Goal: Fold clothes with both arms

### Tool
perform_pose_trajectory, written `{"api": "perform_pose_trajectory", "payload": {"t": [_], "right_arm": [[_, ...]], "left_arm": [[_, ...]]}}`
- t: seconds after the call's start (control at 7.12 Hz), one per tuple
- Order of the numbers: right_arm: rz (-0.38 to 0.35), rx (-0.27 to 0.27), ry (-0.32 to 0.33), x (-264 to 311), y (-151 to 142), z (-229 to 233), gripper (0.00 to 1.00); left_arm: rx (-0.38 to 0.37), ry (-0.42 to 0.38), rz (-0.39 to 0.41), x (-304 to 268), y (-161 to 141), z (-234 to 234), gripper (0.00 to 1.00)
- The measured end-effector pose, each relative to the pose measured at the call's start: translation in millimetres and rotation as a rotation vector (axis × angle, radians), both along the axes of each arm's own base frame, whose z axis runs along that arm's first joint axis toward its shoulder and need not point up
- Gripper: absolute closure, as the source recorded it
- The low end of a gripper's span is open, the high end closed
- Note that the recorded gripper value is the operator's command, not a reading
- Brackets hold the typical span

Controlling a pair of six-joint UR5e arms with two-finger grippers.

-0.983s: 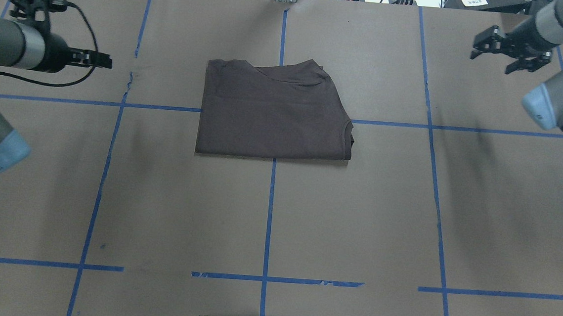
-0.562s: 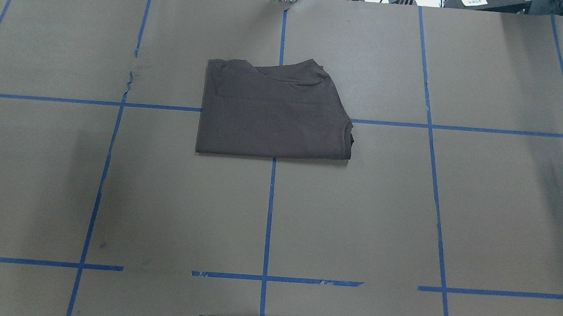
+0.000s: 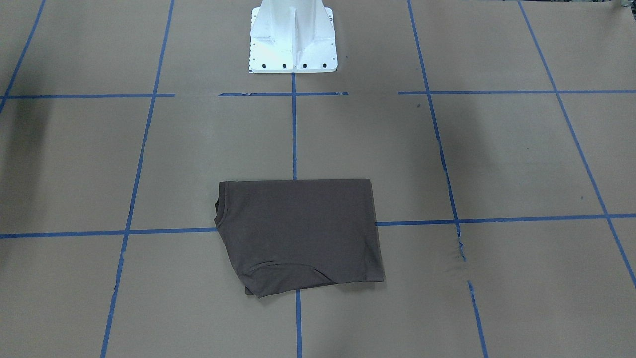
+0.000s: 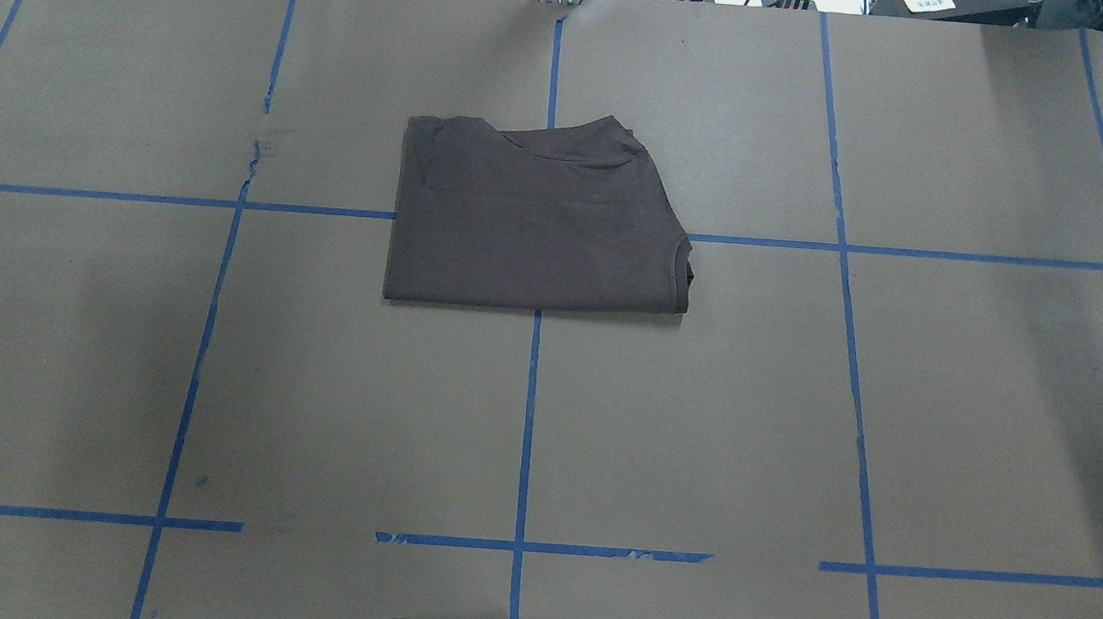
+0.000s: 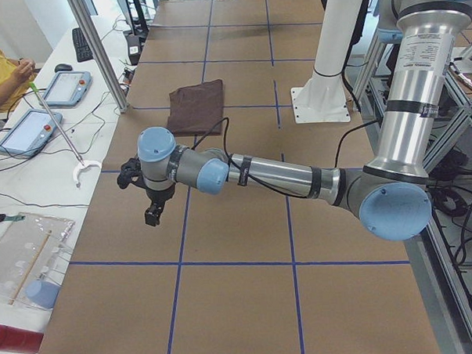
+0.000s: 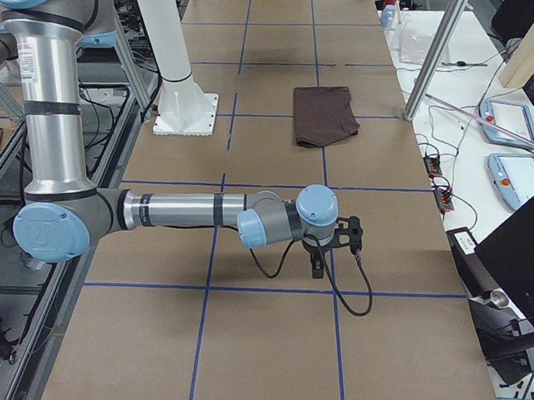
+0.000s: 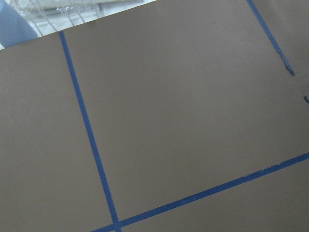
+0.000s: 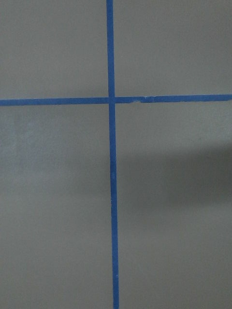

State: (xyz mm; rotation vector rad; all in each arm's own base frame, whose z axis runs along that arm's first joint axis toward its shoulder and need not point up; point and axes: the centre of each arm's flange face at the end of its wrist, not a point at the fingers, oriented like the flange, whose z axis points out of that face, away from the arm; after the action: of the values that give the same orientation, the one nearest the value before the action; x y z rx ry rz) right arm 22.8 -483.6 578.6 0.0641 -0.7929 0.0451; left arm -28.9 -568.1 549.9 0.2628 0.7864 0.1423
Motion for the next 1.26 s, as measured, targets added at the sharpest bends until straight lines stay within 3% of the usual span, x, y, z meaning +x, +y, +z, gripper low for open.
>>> {"api": "perform_pose_trajectory", "payload": {"t": [0.28, 0.56, 0.84, 1.26], "right_arm": [[-0.076, 0.027, 0.08, -3, 4, 11, 0.0], [-0.111, 0.01, 0.081, -4, 3, 34, 0.0], [-0.122, -0.001, 0.038, -7, 4, 40, 0.0], [-0.121, 0.012, 0.026, -8, 1, 33, 0.0]], "left_arm": [[-0.091, 0.002, 0.002, -7, 82, 40, 0.0], [-0.141, -0.004, 0.002, -11, 133, 63, 0.0], [-0.145, 0.0, -0.001, -12, 147, 61, 0.0], [-0.132, 0.007, 0.0, -10, 148, 52, 0.0]]}}
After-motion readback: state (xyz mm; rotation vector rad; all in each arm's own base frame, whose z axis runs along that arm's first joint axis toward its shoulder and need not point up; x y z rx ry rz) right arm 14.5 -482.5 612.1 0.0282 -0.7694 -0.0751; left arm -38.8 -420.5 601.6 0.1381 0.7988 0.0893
